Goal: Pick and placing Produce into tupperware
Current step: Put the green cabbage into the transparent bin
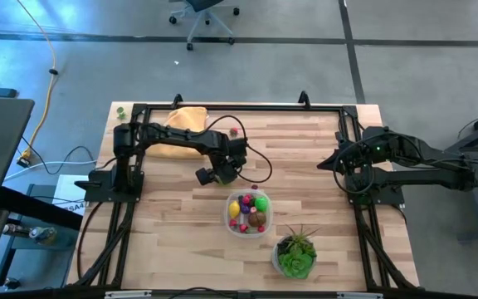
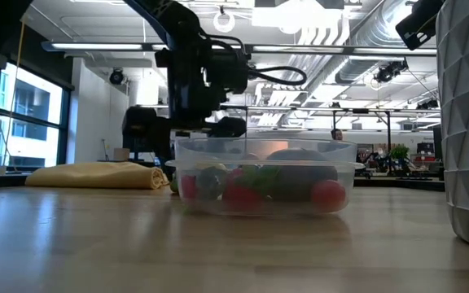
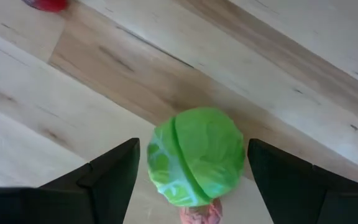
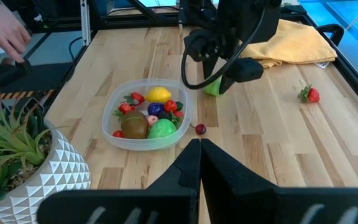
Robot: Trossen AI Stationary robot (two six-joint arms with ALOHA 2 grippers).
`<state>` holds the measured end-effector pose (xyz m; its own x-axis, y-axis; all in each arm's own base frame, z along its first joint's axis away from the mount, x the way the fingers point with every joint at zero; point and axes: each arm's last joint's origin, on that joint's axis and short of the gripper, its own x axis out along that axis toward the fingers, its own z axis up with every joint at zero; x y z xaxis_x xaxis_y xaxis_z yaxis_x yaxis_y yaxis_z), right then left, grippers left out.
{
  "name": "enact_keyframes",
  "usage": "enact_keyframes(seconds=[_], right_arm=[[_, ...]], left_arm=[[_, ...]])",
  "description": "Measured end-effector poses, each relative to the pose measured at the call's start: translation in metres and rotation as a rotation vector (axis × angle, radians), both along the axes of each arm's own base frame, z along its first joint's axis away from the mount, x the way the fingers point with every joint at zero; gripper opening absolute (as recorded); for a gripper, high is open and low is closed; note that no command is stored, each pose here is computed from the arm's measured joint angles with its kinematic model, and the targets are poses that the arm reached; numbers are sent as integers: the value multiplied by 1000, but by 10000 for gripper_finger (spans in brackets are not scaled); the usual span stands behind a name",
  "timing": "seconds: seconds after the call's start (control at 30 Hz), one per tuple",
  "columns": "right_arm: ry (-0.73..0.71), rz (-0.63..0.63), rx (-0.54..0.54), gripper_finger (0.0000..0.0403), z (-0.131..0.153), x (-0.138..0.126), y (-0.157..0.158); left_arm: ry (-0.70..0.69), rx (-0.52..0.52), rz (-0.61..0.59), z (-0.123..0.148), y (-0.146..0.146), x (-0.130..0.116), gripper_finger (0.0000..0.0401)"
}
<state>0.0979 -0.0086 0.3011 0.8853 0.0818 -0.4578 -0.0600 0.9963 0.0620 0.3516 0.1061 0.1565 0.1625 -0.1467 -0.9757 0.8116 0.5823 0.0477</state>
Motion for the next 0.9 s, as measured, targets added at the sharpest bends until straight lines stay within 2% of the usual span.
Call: enact_keyframes(seconds=[0.9], right_arm=[[0, 0, 0, 0, 0, 0, 0]], left_arm=[[51, -26, 104, -15, 1, 3, 289]])
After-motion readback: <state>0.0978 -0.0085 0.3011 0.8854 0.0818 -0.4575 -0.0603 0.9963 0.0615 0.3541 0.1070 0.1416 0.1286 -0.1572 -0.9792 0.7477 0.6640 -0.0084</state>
